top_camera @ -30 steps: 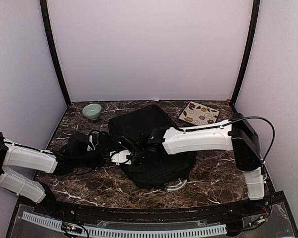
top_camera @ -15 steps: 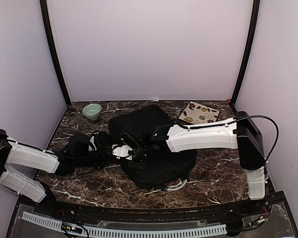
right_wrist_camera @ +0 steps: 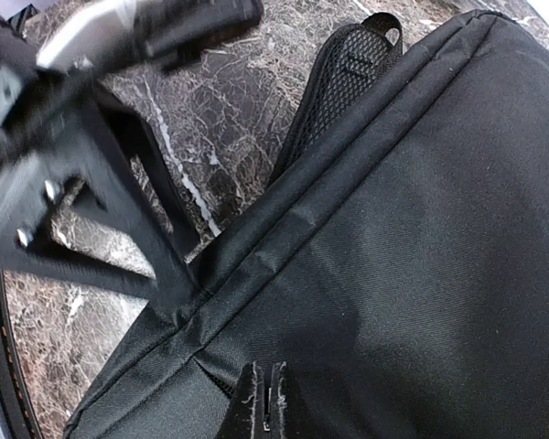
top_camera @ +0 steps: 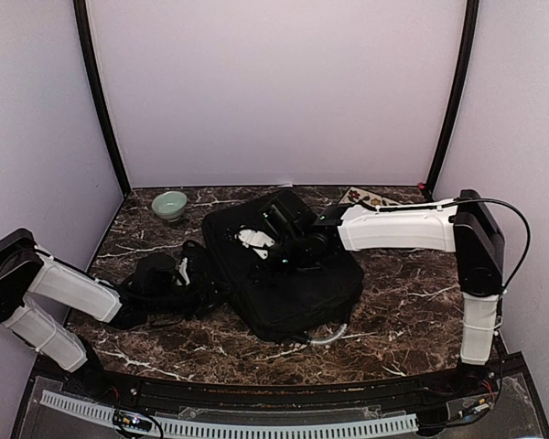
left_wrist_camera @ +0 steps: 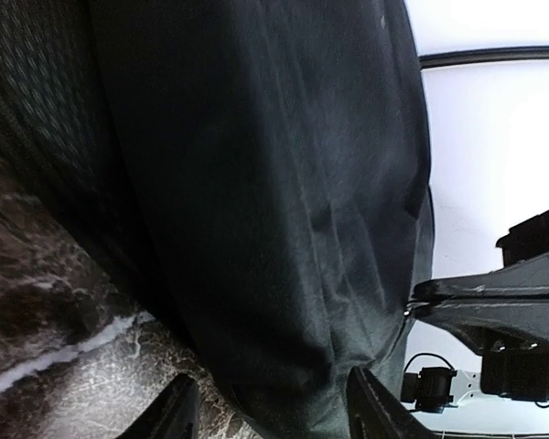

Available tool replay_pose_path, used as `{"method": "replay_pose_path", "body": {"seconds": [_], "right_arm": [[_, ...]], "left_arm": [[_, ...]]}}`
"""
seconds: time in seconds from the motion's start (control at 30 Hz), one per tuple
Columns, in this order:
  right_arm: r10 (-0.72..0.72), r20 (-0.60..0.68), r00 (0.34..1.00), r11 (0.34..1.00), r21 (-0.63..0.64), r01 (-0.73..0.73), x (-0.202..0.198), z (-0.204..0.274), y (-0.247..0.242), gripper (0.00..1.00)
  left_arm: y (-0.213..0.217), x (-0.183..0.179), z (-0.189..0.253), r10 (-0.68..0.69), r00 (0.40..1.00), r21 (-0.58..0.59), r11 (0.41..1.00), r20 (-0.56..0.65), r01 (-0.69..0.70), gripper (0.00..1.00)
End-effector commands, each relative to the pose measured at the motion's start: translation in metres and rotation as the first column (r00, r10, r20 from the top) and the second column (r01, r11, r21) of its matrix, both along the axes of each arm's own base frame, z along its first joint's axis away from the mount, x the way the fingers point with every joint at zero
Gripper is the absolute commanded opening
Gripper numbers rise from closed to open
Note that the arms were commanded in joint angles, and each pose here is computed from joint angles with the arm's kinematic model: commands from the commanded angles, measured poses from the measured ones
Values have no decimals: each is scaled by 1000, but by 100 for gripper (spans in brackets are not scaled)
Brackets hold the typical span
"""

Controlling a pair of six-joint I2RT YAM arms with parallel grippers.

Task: Pack the student bag
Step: Hold the second largest pocket of the student bag, then zip the student bag into the second largest pocket of the bag.

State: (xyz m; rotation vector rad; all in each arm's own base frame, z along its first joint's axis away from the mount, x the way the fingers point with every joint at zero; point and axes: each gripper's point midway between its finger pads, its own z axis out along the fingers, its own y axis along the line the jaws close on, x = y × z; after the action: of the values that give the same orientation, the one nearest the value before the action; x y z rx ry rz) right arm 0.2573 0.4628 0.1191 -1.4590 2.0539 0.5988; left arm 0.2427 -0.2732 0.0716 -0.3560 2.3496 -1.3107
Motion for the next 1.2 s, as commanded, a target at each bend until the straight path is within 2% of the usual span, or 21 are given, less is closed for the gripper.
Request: {"method": "replay_pose_path", "body": {"seconds": [0.0, 0.2, 0.27, 0.33, 0.43, 0.6, 1.17], "right_arm": [[-43, 19, 999, 989, 142, 40, 13, 38, 8, 0], [-38, -32, 999, 984, 173, 43, 8, 37, 7, 0], [-39, -34, 999, 982, 181, 44, 8, 39, 7, 0], [-40, -32, 999, 982, 183, 45, 9, 39, 7, 0], [-52, -35, 998, 981, 185, 57, 12, 41, 4, 0], [-91, -52, 995, 974, 205, 100, 24, 48, -9, 0], [-324, -129, 937, 877, 332, 348, 97, 73, -111, 0]], "left_arm": [[-24, 3, 14, -44, 999, -81, 996, 25, 46, 58], [-38, 7, 19, -53, 998, -166, 984, 37, 58, 58], [-42, 8, 18, -57, 998, -176, 982, 34, 62, 54], [-45, 11, 19, -55, 998, -195, 979, 35, 60, 45], [-46, 13, 21, -39, 998, -231, 972, 46, 48, 25], [-40, 12, 16, -15, 999, -233, 972, 43, 24, 0], [-24, 9, 2, 21, 1000, -131, 991, 21, -18, 0]]}}
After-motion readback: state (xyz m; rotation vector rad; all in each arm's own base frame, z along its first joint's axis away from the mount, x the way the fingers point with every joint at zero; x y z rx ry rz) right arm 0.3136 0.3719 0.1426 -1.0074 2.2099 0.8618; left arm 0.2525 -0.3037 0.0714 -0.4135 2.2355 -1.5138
